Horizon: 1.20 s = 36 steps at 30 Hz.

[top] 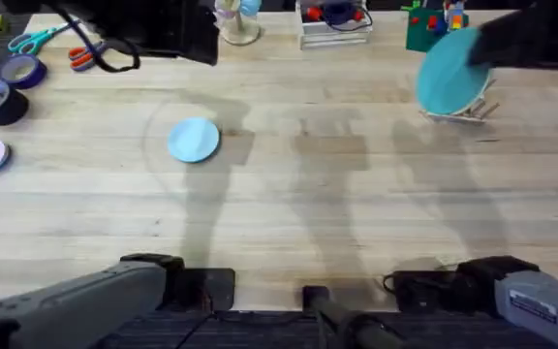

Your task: Pick up the plates from the table one by one and place each into a slot on the dish rack.

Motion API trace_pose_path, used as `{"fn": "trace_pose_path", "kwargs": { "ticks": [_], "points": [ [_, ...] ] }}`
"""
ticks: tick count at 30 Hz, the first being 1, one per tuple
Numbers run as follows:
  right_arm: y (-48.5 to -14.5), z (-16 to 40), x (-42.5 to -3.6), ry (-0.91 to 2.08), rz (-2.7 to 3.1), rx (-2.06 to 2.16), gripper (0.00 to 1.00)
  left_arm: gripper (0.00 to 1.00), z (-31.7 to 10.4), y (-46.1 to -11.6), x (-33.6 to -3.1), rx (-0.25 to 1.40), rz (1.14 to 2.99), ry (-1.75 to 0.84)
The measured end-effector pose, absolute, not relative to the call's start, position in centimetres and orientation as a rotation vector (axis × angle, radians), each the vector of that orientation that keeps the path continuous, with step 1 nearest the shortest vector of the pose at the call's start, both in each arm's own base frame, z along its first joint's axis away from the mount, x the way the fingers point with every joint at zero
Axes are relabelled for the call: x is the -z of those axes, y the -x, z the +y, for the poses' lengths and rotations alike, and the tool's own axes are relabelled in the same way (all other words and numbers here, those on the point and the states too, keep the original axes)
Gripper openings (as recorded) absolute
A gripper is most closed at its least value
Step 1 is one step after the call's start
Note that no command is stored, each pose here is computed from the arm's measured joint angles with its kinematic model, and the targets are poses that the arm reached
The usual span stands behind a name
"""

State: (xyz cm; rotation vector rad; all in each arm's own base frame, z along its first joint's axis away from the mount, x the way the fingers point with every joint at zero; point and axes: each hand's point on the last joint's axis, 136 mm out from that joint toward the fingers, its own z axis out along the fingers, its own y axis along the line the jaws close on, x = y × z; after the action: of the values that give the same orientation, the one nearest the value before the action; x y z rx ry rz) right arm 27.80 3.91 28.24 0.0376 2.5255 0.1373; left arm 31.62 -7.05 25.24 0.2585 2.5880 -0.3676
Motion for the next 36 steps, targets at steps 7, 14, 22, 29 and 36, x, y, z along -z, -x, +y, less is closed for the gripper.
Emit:
{"fn": "trace_pose_path", "kwargs": {
  "ticks": [7,14,22,29,36],
  "points": [
    [-24.6,-0.2,-29.9,-0.172,2.474,0.02,0.028,0.041,-5.5,-31.1,-26.7,0.242,2.542,-0.233],
    [-23.4,-2.7,-30.2,-0.264,2.456,0.135,0.028,0.072,-4.4,-30.7,-27.4,0.163,2.52,-0.211],
    [-23.3,-3.7,-30.3,-0.295,2.448,0.189,0.028,0.987,-4.1,-30.1,-27.1,0.142,2.548,-0.214],
    [-23.3,-3.7,-30.4,-0.296,2.448,0.194,0.028,0.994,-4.0,-28.9,-26.3,0.145,2.603,-0.215],
    [-23.3,-4.2,-30.4,-0.308,2.442,0.228,0.028,0.993,-4.0,-28.3,-26.0,0.146,2.633,-0.215]
  ]
}}
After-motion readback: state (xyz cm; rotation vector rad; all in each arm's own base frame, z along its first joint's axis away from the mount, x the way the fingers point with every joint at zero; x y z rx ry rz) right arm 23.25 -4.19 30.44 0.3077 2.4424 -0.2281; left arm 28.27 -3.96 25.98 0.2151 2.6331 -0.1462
